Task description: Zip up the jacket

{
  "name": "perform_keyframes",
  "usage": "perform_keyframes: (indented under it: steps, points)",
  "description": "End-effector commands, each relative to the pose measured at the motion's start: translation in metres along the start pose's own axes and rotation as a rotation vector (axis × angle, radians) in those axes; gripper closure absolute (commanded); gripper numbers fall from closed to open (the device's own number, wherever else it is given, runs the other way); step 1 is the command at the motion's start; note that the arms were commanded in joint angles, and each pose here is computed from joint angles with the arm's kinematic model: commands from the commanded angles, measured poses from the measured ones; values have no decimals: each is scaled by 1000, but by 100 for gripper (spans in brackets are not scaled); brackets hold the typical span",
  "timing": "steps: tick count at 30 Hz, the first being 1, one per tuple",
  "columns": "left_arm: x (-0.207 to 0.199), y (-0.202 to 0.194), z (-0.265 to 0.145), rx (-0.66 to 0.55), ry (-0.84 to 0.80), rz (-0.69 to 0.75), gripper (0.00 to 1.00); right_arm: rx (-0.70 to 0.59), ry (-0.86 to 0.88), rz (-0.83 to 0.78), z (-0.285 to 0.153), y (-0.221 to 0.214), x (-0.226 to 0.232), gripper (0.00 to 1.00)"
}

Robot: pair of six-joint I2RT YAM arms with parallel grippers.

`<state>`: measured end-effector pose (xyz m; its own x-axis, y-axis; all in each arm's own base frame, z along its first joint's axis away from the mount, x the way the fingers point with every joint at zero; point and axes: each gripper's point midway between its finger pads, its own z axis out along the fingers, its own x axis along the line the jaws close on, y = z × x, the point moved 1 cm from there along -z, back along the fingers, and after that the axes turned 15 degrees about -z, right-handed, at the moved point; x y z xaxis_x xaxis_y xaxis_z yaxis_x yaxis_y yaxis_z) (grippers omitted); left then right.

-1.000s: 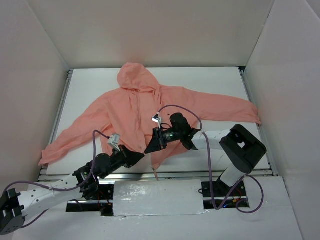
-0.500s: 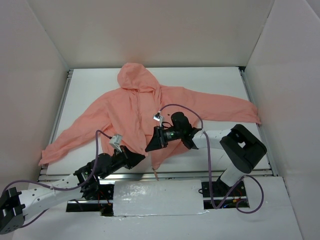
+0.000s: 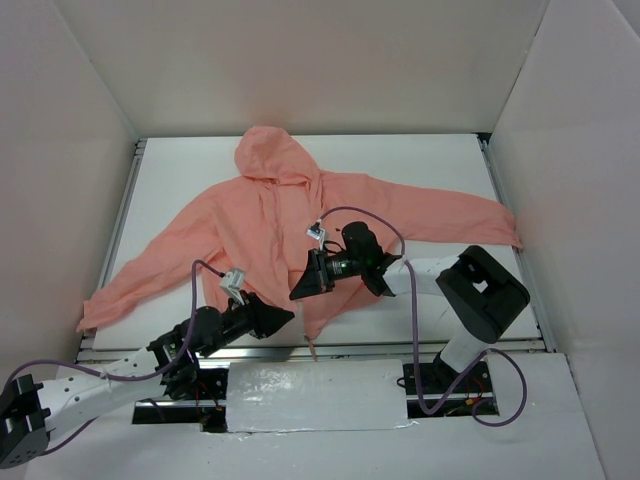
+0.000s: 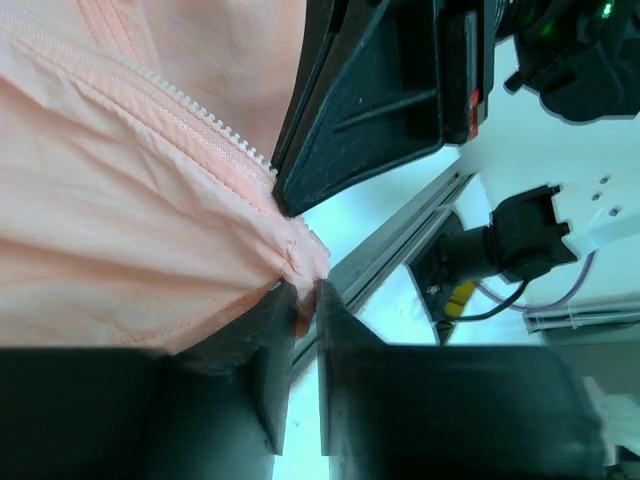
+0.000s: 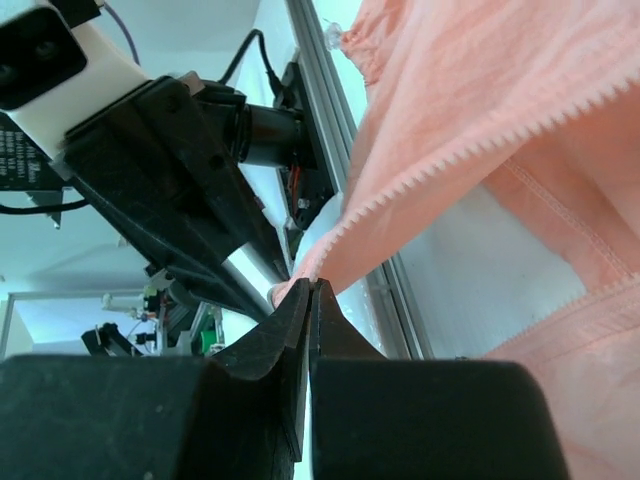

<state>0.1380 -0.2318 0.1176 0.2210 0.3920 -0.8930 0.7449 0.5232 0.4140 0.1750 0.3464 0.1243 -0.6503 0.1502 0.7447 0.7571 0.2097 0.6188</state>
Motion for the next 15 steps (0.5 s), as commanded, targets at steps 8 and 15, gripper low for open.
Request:
perform_keyframes:
  steps: [8, 15]
  points:
    - [-12, 6, -1, -34, -75, -26, 15, -85, 104, -93, -6, 11, 21, 100]
    - [-18, 9, -2, -53, -112, -41, 29, -95, 142, -113, -8, 10, 27, 100]
